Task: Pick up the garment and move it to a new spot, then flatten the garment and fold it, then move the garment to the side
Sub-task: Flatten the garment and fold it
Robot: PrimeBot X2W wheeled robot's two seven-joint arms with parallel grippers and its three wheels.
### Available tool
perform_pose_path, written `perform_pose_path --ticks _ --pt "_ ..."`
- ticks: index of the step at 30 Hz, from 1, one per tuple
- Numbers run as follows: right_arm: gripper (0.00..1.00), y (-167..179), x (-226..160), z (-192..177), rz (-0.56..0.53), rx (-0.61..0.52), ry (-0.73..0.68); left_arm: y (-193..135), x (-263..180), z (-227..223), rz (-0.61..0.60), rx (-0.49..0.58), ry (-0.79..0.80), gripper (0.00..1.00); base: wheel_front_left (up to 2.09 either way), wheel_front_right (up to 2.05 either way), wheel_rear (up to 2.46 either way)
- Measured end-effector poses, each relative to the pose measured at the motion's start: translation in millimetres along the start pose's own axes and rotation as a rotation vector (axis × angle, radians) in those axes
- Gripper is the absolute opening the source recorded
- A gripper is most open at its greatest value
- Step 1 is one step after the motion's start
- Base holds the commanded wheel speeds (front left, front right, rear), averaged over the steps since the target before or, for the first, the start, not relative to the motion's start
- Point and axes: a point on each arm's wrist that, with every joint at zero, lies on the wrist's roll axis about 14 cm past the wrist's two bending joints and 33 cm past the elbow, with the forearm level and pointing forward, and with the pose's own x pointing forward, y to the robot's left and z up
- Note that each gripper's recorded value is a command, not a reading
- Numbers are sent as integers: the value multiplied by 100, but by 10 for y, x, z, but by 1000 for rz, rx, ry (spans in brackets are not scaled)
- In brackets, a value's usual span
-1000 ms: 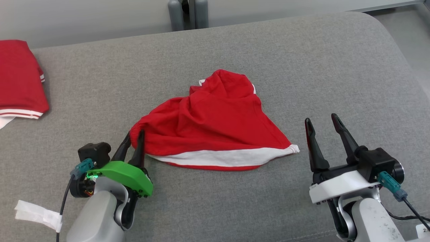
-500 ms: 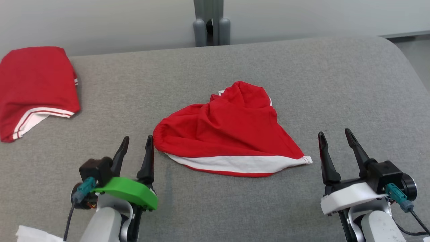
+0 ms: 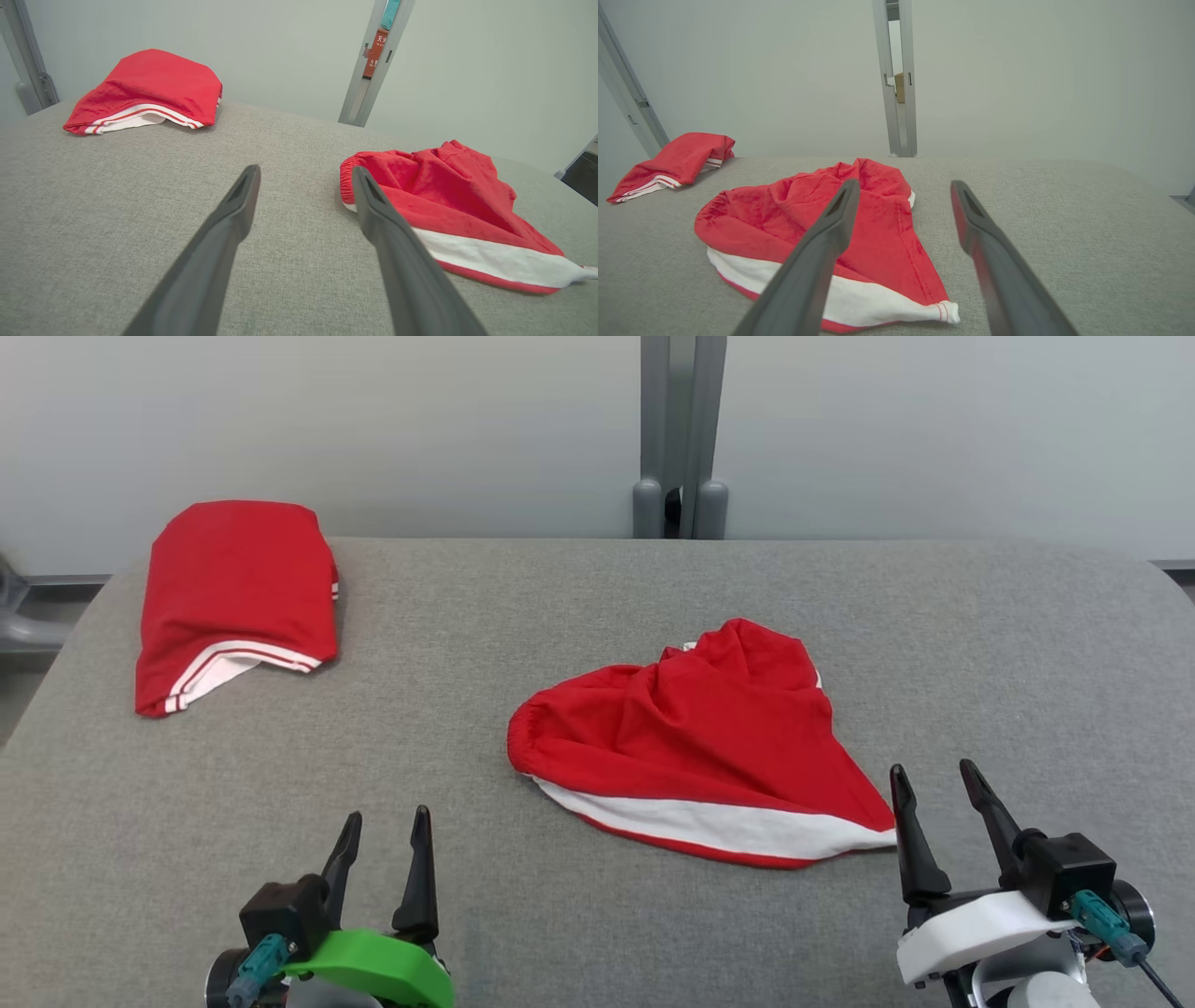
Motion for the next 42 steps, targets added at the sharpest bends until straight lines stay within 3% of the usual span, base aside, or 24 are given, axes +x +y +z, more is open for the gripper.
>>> perform_pose_path --ticks 17,27,42 --pt "100 23 -27 -158 5 10 49 5 -38 99 16 -6 -37 100 0 0 0" --pt "100 -449 -188 -714 -130 -32 260 33 -20 -3 24 -2 -5 100 0 0 0" --pt "100 -200 83 -1298 -30 -61 468 214 51 -150 76 1 44 100 0 0 0"
